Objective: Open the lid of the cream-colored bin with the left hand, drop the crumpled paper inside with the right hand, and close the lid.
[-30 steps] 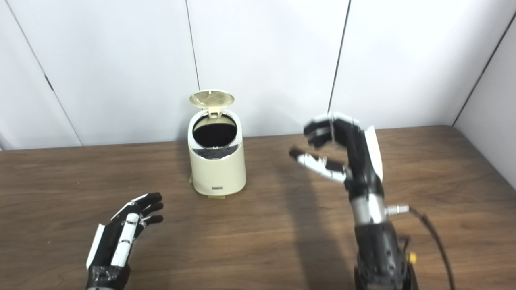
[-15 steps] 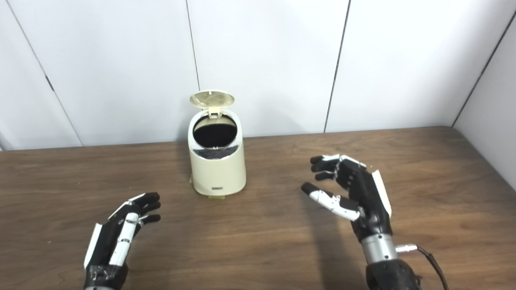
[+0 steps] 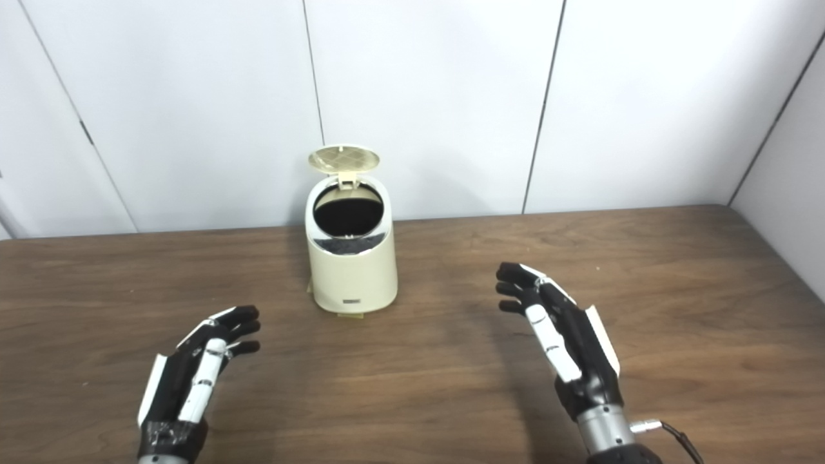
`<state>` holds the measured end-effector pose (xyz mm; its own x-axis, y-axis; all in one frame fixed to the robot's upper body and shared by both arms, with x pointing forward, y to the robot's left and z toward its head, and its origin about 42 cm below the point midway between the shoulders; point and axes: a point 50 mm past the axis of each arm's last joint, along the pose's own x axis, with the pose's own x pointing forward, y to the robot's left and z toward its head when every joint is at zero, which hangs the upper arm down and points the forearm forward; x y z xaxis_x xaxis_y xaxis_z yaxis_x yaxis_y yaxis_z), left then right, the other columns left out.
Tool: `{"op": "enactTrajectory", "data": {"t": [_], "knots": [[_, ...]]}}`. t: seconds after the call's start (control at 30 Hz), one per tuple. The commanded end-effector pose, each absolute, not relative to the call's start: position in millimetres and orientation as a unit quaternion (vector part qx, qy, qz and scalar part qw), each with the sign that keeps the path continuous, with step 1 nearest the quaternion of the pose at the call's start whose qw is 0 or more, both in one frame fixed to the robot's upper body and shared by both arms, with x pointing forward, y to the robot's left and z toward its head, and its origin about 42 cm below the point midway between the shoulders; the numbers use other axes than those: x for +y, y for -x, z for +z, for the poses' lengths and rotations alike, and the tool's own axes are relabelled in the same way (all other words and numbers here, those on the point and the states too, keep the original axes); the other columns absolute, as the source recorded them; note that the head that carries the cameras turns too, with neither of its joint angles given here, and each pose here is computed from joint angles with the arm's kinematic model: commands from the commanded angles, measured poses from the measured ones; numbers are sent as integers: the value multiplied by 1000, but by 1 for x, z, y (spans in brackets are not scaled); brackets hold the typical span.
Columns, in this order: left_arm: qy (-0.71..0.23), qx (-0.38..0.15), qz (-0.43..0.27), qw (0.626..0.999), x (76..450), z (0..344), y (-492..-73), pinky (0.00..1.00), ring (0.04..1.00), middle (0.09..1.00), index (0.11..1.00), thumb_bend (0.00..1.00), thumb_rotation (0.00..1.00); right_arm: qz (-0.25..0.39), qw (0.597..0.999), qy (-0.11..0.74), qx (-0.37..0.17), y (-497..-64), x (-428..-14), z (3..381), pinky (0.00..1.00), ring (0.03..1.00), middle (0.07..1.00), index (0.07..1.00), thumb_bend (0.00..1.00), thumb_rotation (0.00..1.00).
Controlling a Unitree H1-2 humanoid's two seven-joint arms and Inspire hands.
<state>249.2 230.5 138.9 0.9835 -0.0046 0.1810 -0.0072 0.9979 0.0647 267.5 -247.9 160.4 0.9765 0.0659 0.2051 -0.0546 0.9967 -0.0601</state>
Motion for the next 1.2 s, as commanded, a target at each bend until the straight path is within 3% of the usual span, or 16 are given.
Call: {"op": "enactTrajectory", "data": {"t": [0.0,0.17,0.33,0.5,0.67,0.77,0.9,0.97,1.17], "knots": [[-34,-106,5,994,233,144,-245,700,784,790,765,176,676,38,989,26,-143,-270,-247,169,809,841,837,811,147,803],[-108,-124,-7,986,247,166,-267,774,846,850,848,338,856,37,989,42,-137,-269,-245,159,819,856,852,828,163,817],[-153,-182,8,971,251,207,-294,781,850,854,849,481,866,37,988,51,-138,-270,-247,151,798,852,849,832,209,863],[-217,-238,19,946,249,251,-318,776,858,851,847,616,910,34,989,54,-134,-271,-248,146,796,856,858,835,192,809],[-267,-270,19,925,244,289,-338,800,869,847,841,657,885,38,988,63,-137,-272,-249,141,800,858,859,838,176,796],[-281,-275,13,919,237,310,-347,791,858,841,837,730,879,36,988,69,-137,-272,-249,139,794,854,854,829,184,799],[-302,-266,-3,915,229,329,-358,735,833,834,827,899,867,36,988,72,-134,-272,-249,139,787,853,851,823,169,766],[-315,-254,-23,914,224,340,-366,757,846,844,836,967,868,35,988,73,-132,-272,-248,138,785,856,853,826,172,765],[-366,-246,-63,895,212,371,-387,736,833,841,828,999,813,31,988,76,-132,-272,-247,137,754,847,845,816,195,720]]}}
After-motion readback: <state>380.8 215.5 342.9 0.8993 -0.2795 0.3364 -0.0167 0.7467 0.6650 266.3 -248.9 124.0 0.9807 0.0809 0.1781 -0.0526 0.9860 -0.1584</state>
